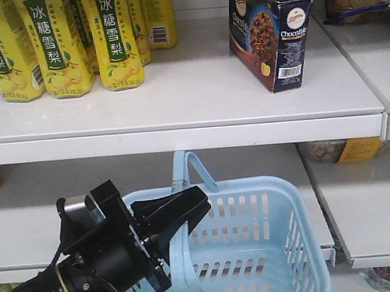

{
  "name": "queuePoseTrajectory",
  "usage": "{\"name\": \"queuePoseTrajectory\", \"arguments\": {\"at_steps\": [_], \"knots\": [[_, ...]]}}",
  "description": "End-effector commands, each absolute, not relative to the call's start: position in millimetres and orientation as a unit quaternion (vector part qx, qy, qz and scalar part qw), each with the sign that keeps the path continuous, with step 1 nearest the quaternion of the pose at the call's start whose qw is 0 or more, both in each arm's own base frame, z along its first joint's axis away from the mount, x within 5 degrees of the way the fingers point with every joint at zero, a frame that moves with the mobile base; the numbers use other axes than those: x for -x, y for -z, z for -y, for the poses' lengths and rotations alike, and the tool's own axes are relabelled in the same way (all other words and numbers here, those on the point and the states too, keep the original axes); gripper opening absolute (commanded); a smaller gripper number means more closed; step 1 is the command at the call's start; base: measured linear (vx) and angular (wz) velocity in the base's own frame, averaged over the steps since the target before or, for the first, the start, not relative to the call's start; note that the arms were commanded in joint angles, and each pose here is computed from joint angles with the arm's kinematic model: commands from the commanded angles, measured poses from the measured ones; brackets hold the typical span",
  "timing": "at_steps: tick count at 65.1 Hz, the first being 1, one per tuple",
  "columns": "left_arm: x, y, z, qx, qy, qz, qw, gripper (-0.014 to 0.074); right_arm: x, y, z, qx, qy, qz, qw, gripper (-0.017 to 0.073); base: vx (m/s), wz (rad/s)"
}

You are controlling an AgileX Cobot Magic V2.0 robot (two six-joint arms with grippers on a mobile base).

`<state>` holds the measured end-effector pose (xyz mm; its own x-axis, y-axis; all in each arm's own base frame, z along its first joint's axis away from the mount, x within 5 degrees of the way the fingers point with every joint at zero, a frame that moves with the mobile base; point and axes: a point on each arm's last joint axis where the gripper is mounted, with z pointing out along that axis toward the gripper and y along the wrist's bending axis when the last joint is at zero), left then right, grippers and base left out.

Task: Left arm holds basket, right arm returns cookies

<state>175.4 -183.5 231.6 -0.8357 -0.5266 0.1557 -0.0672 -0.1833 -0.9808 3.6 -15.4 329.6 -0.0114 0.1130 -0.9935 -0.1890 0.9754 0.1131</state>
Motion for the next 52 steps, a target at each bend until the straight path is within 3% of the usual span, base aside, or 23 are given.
{"name": "queuePoseTrajectory", "arguments": {"at_steps": [1,21,52], "knots": [[-171.5,-274.4,176.1,0.181,0.837,-0.483,0.184,-0.0003,-3.1,-342.1,14.7,0.032,-0.108,-0.676,0.728,-0.0006,0.00,0.00],[-155.1,-281.2,164.2,0.174,0.833,-0.491,0.186,-0.0003,-3.1,-342.1,14.7,0.032,-0.108,-0.676,0.728,-0.0006,0.00,0.00],[-116.2,-258.0,124.0,0.235,0.804,-0.518,0.173,-0.0003,-3.1,-342.1,14.7,0.032,-0.108,-0.676,0.728,-0.0006,0.00,0.00]]}}
